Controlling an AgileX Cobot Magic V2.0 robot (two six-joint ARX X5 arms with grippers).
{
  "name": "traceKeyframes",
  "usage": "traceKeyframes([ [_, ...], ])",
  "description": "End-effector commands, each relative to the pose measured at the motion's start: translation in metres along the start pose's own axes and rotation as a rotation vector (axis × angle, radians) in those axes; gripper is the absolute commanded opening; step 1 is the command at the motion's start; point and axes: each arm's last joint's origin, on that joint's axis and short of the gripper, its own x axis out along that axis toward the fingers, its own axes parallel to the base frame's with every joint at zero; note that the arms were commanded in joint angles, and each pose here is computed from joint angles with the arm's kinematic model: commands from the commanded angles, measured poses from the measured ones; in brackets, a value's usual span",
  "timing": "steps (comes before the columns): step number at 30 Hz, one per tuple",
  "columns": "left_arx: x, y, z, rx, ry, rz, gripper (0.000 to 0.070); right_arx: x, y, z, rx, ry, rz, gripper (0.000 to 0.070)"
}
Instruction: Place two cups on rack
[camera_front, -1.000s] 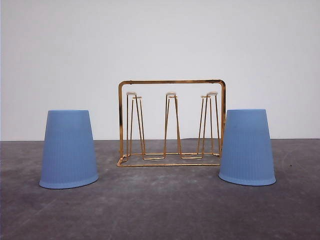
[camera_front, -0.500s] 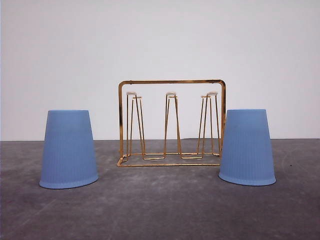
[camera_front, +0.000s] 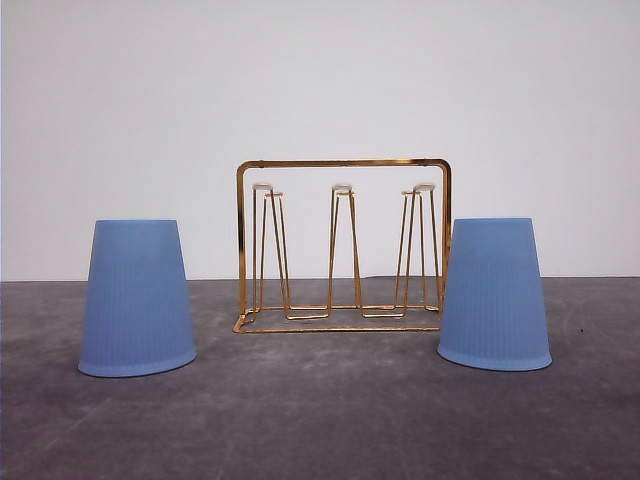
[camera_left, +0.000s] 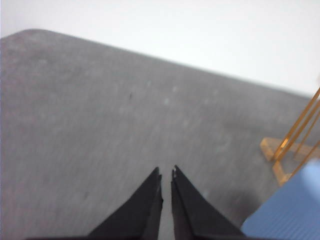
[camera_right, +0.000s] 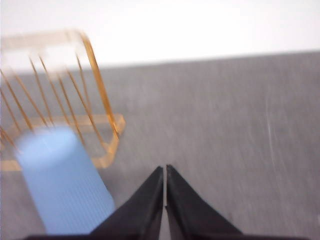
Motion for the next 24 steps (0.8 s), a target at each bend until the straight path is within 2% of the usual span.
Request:
traceKeyframes([
  [1,-0.007,-0.007,0.03,-0.059,-0.047,-0.015,0.0014,-0.002,0.005,0.023,0.043,-0.021,0.023,0.0006],
  [4,-0.008,-0.018,0.07,-0.034,-0.006,-0.024,0.0015,0.002,0.011,0.052,0.018,0.018,0.028,0.0006],
  [7,-0.001,-0.029,0.108,0.046,0.084,-0.056,0.0015,0.013,0.016,0.081,-0.001,0.098,0.041,0.0006],
  [12,0.023,-0.043,0.15,0.163,0.279,-0.089,0.0018,0.037,0.027,0.121,-0.038,0.255,0.143,0.0006],
  [16,0.048,-0.046,0.158,0.168,0.409,-0.089,0.0026,0.059,0.033,0.136,-0.082,0.405,0.171,0.0006],
  [19,0.067,-0.046,0.15,0.177,0.502,-0.084,0.0026,0.075,0.032,0.137,-0.097,0.508,0.132,0.0006],
  [24,0.09,-0.045,0.135,0.196,0.615,-0.076,0.0026,0.095,0.029,0.129,-0.104,0.578,0.093,0.0006],
])
